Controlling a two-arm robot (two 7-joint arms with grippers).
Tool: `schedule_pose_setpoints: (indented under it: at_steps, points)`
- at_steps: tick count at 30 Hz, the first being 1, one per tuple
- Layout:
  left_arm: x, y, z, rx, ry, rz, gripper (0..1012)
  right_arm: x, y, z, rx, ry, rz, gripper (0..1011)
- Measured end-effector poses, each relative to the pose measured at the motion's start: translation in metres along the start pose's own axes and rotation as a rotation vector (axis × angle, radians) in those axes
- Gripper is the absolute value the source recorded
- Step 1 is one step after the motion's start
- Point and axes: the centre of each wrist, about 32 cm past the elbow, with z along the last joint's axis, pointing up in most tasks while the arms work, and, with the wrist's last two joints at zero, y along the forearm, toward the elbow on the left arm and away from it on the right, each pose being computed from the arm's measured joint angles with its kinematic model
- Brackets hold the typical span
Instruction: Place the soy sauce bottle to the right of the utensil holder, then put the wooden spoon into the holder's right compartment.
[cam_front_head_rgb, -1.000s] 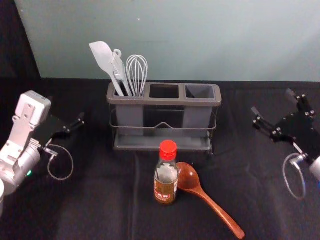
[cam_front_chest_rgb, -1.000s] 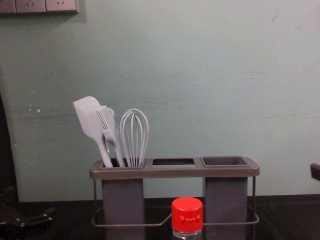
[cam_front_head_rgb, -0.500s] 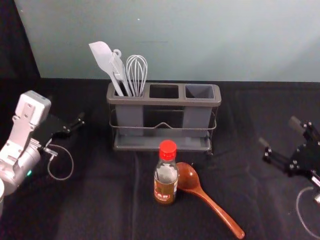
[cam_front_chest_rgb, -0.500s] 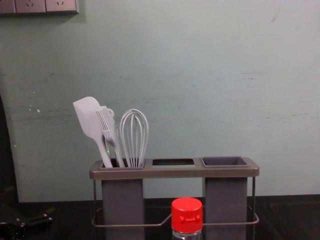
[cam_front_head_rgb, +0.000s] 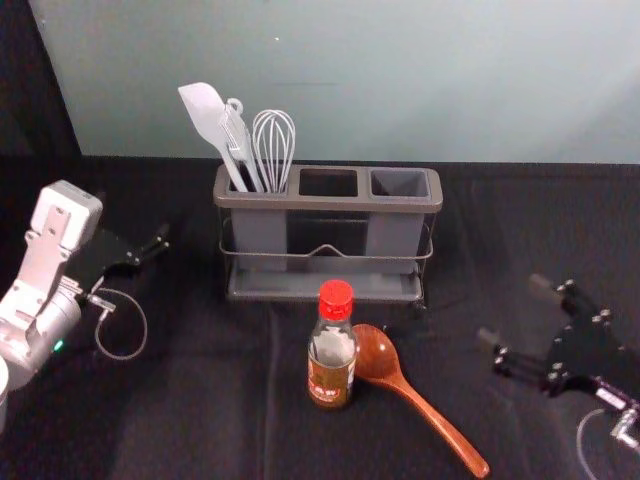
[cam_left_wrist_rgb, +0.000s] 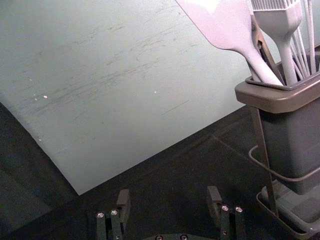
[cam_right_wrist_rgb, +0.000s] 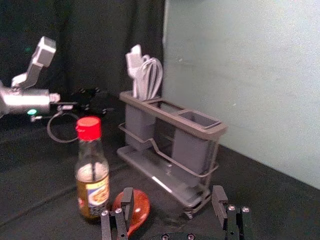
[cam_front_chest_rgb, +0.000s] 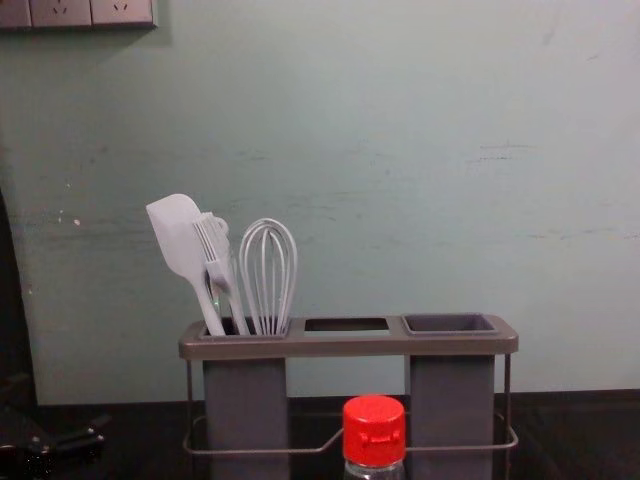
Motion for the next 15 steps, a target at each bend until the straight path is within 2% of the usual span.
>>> schedule_pose_setpoints:
  at_steps: [9, 12, 15]
  points:
    - [0.0000, 0.0000, 0.0000, 0.000, 0.000, 0.000, 1005, -0.006, 0.024, 0.004, -0.077, -0.001, 0.061, 1002]
    - [0.0000, 0.0000, 0.0000, 0.000, 0.000, 0.000, 1005, -0.010, 0.032, 0.006, -0.076, -0.001, 0.084, 1002]
    - [0.0000, 0.0000, 0.0000, 0.000, 0.000, 0.000, 1005, -0.012, 0.039, 0.007, -0.047, -0.001, 0.110, 1002]
